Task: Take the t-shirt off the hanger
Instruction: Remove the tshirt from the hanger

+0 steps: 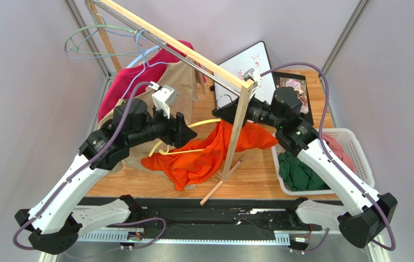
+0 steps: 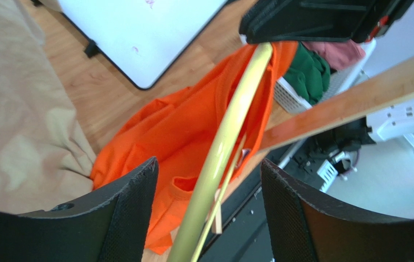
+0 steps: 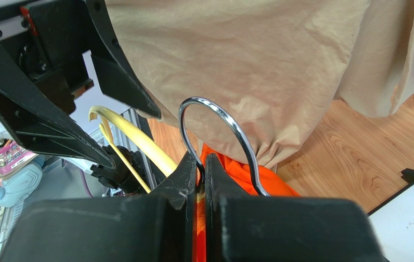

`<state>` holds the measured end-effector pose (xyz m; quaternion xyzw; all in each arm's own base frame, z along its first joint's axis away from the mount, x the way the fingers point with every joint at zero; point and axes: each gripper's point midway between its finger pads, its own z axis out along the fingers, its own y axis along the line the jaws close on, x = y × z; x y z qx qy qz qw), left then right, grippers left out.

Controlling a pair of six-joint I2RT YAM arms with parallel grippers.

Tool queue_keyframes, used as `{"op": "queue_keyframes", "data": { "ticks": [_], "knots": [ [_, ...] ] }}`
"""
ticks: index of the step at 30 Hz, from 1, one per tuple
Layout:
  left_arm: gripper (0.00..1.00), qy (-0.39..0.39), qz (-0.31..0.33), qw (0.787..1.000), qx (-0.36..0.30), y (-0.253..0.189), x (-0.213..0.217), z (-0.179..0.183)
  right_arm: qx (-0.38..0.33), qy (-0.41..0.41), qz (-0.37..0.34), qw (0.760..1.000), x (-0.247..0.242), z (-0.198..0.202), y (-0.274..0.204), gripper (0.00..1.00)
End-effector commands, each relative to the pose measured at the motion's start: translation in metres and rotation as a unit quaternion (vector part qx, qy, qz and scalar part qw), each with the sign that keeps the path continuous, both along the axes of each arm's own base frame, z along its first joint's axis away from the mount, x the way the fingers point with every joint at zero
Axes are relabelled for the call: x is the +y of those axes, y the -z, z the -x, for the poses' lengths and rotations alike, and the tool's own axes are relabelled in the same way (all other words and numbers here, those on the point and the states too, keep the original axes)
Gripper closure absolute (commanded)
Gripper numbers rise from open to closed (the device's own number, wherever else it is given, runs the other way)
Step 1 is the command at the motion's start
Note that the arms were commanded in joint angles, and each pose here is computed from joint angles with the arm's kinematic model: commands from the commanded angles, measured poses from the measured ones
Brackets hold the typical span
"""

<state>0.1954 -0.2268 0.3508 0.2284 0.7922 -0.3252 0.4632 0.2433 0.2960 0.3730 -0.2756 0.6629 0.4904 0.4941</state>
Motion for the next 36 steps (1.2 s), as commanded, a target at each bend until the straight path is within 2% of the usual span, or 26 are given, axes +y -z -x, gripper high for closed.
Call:
{"op": "queue_keyframes", "data": {
  "ticks": [1, 2, 4, 5, 8, 10, 11, 14, 15, 16, 18, 20, 25, 28, 36],
  "knots": [
    [0.3, 0.063, 0.005, 0.998, 0.003, 0.004, -0.01, 0.017, -0.045, -0.015, -0.042, 0.998, 0.0, 0.009, -0.037, 1.0],
    [0.39, 0.066, 0.004, 0.998, 0.007, 0.007, -0.011, 0.018, -0.04, -0.016, -0.042, 0.998, 0.001, 0.008, -0.036, 1.0],
    [0.5, 0.062, -0.009, 0.998, 0.016, 0.016, -0.008, 0.019, -0.045, -0.015, -0.056, 0.997, 0.002, 0.008, -0.043, 1.0],
    [0.67, 0.054, -0.015, 0.998, 0.014, 0.016, -0.005, 0.016, -0.043, -0.014, -0.056, 0.997, 0.002, 0.007, -0.043, 1.0],
    [1.0, 0.036, -0.039, 0.999, 0.007, 0.012, 0.005, 0.013, -0.026, 0.003, -0.054, 0.998, 0.002, 0.0, -0.041, 0.98],
    [1.0, 0.018, -0.062, 0.998, 0.005, 0.011, 0.015, 0.01, 0.0, 0.031, -0.036, 0.999, -0.001, -0.009, -0.03, 0.81],
    [1.0, 0.016, -0.066, 0.998, -0.01, 0.001, 0.019, 0.01, 0.005, 0.04, -0.03, 0.999, -0.002, -0.012, -0.027, 0.66],
    [1.0, 0.005, -0.115, 0.993, -0.022, -0.008, 0.038, 0.01, 0.028, 0.099, -0.004, 0.995, -0.014, -0.026, -0.011, 0.45],
    [1.0, 0.004, -0.145, 0.989, -0.003, 0.0, 0.049, 0.017, 0.038, 0.129, 0.008, 0.991, -0.022, -0.032, -0.005, 0.42],
    [1.0, -0.005, -0.16, 0.987, -0.02, -0.01, 0.058, 0.015, 0.039, 0.141, 0.013, 0.989, -0.026, -0.034, -0.002, 0.39],
    [1.0, 0.001, -0.195, 0.981, -0.008, -0.004, 0.069, 0.022, 0.039, 0.153, 0.025, 0.987, -0.03, -0.035, 0.004, 0.31],
    [1.0, -0.01, -0.206, 0.978, -0.032, -0.012, 0.082, 0.023, 0.039, 0.148, 0.031, 0.988, -0.03, -0.033, 0.01, 0.22],
    [1.0, -0.014, -0.196, 0.978, -0.063, -0.031, 0.093, 0.031, 0.035, 0.093, 0.043, 0.994, -0.017, -0.024, 0.027, 0.16],
    [1.0, -0.009, -0.191, 0.979, -0.065, -0.036, 0.091, 0.033, 0.028, 0.099, 0.047, 0.994, -0.017, -0.029, 0.039, 0.13],
    [1.0, -0.017, -0.185, 0.98, -0.065, -0.036, 0.079, 0.018, 0.062, 0.013, 0.027, 0.998, 0.021, -0.008, 0.043, 0.15]
  ]
}}
